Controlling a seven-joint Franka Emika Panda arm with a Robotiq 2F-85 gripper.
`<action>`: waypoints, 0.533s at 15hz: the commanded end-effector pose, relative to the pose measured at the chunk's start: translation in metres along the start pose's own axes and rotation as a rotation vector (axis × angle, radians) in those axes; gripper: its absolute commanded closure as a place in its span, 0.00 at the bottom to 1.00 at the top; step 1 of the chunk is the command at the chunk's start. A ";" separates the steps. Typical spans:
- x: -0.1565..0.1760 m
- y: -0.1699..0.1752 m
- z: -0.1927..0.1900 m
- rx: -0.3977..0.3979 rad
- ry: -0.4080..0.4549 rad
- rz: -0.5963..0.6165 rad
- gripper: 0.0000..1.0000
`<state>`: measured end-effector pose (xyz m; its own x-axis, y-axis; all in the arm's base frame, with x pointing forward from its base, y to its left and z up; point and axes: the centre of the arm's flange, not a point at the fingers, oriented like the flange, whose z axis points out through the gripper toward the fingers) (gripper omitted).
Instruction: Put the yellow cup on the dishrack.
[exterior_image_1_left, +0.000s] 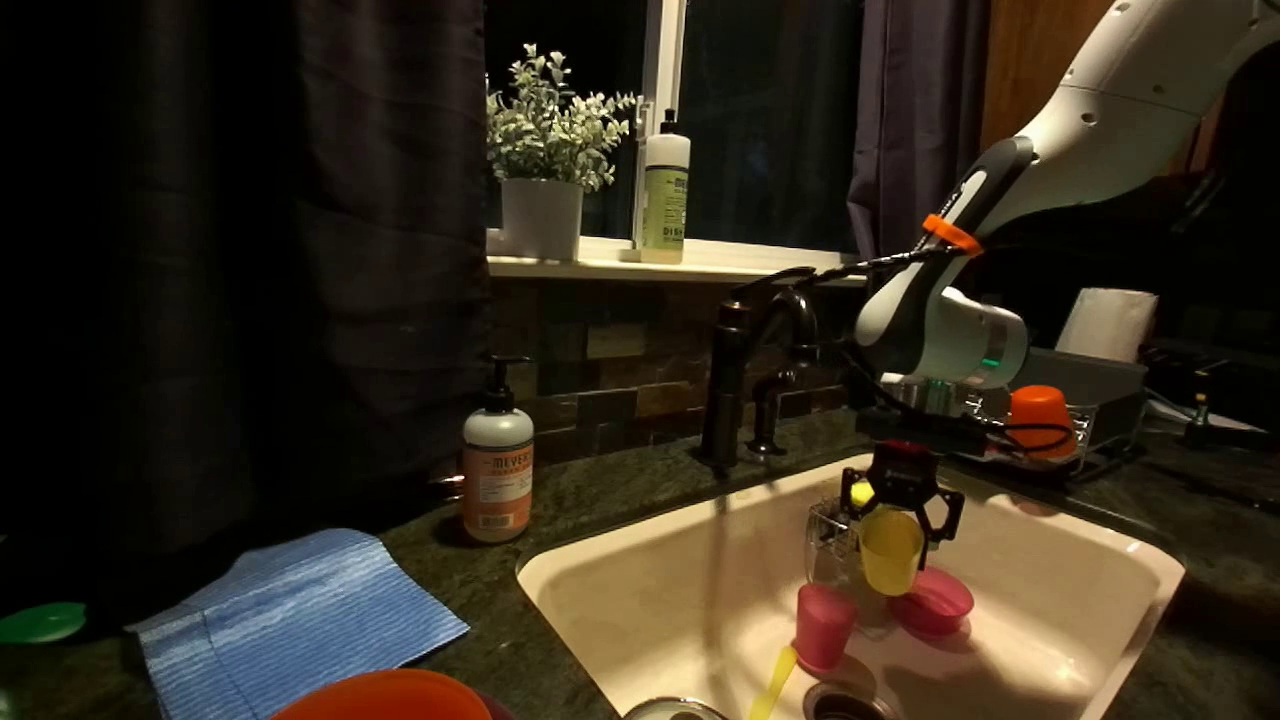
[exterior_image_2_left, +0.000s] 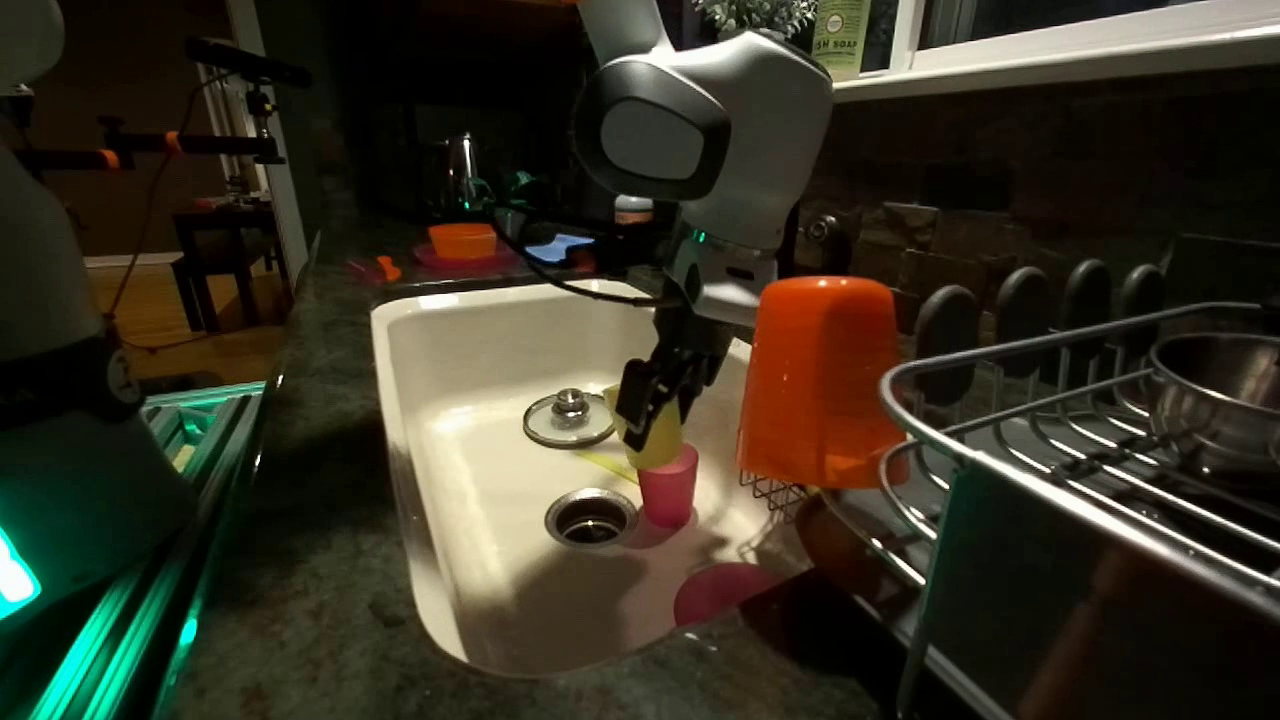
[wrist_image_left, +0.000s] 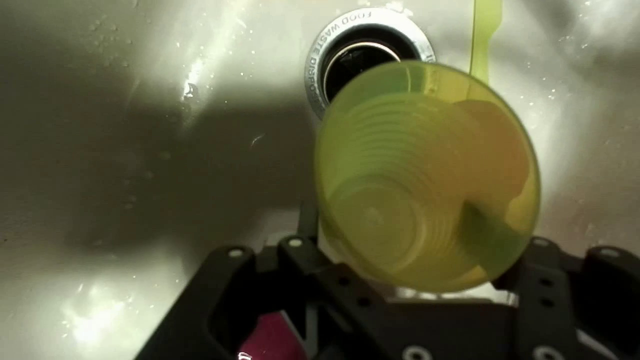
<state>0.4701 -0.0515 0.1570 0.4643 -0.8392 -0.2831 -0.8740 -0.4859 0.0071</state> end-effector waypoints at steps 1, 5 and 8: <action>-0.019 0.010 -0.028 0.018 0.081 0.012 0.53; -0.017 0.006 -0.058 0.033 0.186 -0.005 0.53; -0.016 0.004 -0.078 0.027 0.286 -0.013 0.53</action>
<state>0.4793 -0.0612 0.2144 0.4999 -0.8610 -0.0939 -0.8658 -0.4994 -0.0298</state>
